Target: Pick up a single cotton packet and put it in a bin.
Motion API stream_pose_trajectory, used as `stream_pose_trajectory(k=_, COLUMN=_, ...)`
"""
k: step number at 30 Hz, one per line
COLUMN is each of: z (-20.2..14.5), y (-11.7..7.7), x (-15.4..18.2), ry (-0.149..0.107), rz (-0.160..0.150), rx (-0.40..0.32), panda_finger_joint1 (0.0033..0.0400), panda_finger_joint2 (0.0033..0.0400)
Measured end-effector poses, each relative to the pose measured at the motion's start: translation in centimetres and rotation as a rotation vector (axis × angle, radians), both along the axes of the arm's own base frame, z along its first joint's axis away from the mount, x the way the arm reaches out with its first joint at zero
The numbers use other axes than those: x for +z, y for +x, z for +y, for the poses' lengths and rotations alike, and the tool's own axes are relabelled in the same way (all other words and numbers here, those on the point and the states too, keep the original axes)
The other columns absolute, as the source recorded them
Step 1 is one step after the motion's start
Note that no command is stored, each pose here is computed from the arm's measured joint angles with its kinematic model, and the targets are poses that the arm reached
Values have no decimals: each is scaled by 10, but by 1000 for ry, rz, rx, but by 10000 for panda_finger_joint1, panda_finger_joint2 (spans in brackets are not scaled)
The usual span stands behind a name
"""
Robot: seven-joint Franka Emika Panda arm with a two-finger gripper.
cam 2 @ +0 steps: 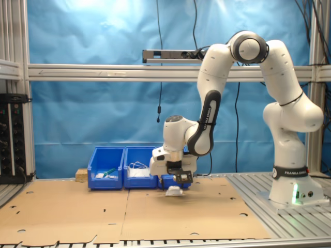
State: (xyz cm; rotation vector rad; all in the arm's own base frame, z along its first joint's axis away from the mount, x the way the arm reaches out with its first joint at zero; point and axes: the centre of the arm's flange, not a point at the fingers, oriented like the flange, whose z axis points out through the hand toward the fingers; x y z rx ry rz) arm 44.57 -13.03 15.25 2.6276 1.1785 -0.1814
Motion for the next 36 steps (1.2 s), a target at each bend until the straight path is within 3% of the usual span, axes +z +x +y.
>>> stream_pose_trajectory(k=36, z=0, y=-7, x=-4, ry=3, rz=14, rx=-5, panda_finger_joint1=400, panda_finger_joint2=400)
